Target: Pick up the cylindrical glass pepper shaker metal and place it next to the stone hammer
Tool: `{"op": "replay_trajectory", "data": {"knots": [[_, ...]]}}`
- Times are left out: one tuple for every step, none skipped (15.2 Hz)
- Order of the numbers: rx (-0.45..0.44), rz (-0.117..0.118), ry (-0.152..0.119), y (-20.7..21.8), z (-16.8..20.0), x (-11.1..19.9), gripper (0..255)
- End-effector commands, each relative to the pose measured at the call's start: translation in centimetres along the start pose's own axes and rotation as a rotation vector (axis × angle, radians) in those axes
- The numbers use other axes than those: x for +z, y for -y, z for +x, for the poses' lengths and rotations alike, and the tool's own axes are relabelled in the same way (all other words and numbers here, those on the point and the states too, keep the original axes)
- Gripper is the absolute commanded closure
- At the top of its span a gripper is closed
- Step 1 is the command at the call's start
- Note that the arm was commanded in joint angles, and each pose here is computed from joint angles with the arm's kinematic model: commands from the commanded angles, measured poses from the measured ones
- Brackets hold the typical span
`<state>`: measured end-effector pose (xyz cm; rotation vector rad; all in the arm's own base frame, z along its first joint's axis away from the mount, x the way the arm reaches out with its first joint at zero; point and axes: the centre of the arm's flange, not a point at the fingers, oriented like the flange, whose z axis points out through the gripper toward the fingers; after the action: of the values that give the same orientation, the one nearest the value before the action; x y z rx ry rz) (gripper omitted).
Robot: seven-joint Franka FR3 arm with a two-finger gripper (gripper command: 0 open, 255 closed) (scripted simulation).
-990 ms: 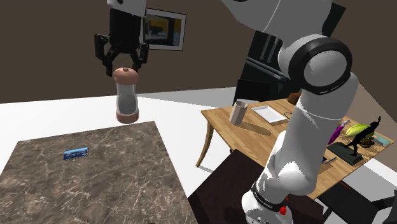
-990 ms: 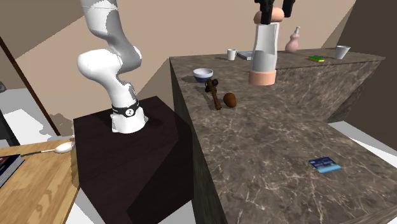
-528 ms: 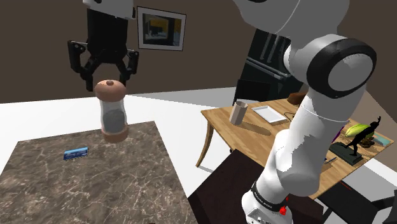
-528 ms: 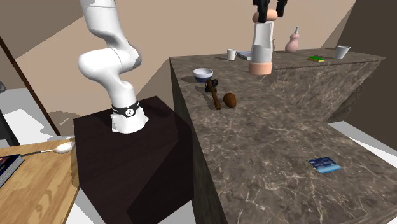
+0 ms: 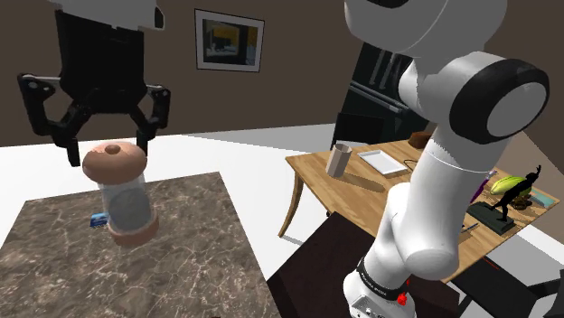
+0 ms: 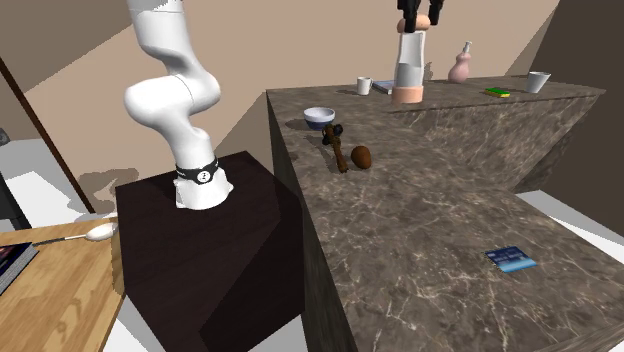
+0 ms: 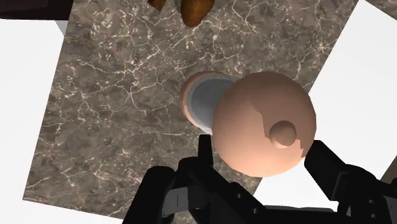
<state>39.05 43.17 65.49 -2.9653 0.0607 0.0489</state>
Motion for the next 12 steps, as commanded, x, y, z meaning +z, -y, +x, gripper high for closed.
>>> {"op": "replay_trajectory", "data": {"knots": [[0.002,0.000,0.000,1.9,-1.6,0.3,255],[0.002,0.000,0.000,2.9,-2.5,0.5,255],[0.002,0.000,0.000,3.9,-3.4,0.7,255],[0.002,0.000,0.000,4.9,-4.2,0.9,255],[0.002,0.000,0.000,5.8,-5.1,1.1,255],[0.002,0.000,0.000,6.8,-5.9,1.3,255],[0.002,0.000,0.000,7.8,-6.8,1.5,255],[0.002,0.000,0.000,8.8,-7.6,1.7,255],[0.002,0.000,0.000,9.8,-8.5,1.9,255],[0.002,0.000,0.000,10.8,-9.4,2.1,255],[0.002,0.000,0.000,11.7,-10.2,2.3,255],[0.002,0.000,0.000,13.0,-11.3,2.5,255]]}}
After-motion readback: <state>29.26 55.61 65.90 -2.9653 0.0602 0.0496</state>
